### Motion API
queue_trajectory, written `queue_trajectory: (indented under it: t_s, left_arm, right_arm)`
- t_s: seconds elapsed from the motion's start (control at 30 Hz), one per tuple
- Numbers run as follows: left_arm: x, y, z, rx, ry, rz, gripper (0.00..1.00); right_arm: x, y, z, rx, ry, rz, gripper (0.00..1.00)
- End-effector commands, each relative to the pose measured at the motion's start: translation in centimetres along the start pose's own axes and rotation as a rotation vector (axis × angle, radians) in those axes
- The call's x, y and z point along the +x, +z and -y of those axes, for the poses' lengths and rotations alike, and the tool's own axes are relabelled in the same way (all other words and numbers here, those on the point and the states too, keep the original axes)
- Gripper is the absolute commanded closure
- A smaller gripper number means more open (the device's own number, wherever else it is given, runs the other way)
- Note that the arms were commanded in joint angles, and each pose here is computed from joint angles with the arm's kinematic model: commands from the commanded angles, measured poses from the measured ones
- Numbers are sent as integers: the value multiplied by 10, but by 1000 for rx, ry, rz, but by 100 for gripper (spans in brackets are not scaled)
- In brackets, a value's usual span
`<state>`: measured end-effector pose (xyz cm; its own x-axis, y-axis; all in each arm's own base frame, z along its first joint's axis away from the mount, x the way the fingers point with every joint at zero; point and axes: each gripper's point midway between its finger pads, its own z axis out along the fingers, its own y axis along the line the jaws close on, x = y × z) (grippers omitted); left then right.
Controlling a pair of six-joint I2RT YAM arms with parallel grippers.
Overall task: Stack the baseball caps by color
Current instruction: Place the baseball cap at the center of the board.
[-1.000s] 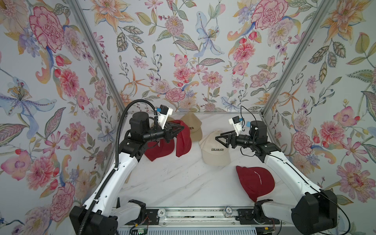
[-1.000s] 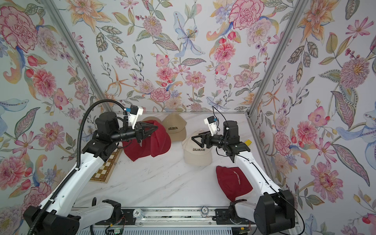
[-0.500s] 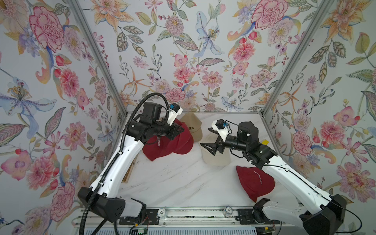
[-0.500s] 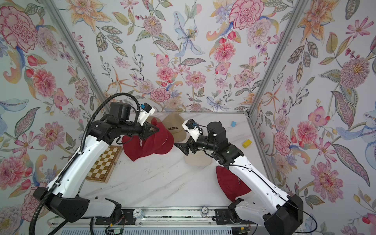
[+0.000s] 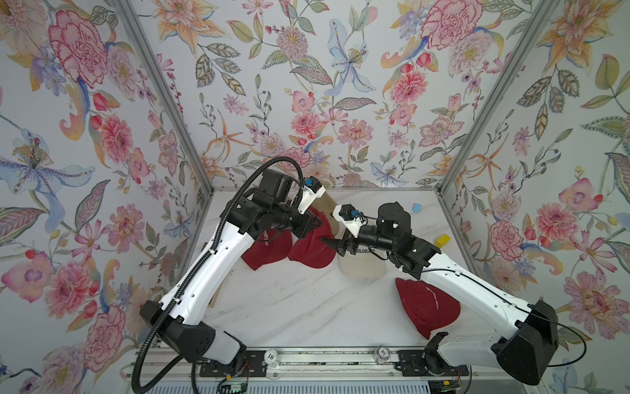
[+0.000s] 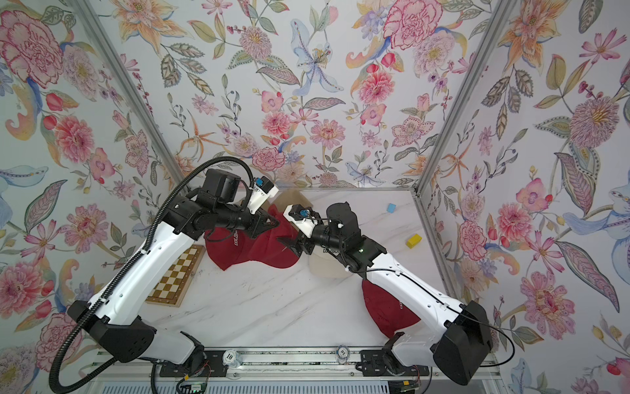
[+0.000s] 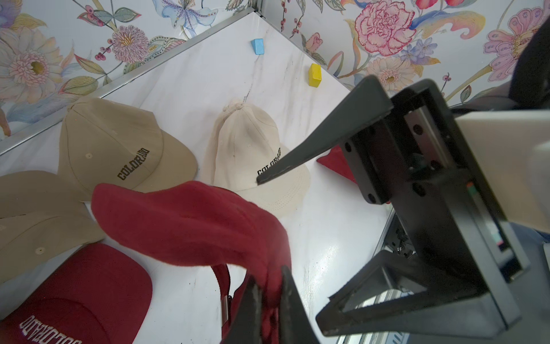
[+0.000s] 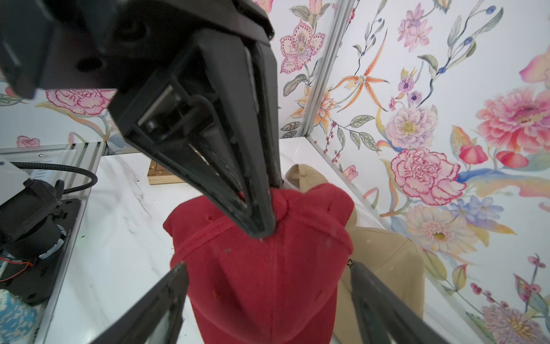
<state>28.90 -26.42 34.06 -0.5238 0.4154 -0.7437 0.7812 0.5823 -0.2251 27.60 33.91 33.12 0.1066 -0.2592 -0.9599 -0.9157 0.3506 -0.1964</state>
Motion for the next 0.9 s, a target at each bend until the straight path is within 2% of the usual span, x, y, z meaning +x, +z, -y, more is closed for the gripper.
queue_trajectory:
  t_s: [0.0,0.33,0.4,0.47,0.5,0.6,0.77,0.87]
  left_arm:
    - [-5,-1,7,11,23,0,100]
    - [-7,2,12,31,43,-4,100]
    - [-7,2,12,35,48,-4,100]
    - [-8,2,13,36,52,-2,100]
    - [-7,2,13,37,53,-3,100]
    - [-7,3,13,41,56,-3,100]
    - [-7,4,12,38,61,-4,100]
    - [-12,-1,2,-29,69,9,100]
  right_arm:
    - [-18,6,2,2,-27,53,22]
    - [-13,17,1,-25,-13,26,50]
    - [-10,18,-1,-36,-10,19,63]
    - [-9,18,-4,-38,-9,17,87]
    - [-9,18,-4,-35,-9,15,95]
    - [-8,18,-6,-31,-4,12,100]
    - [-13,14,-7,-29,12,19,100]
    - [-14,12,-5,-6,49,6,100]
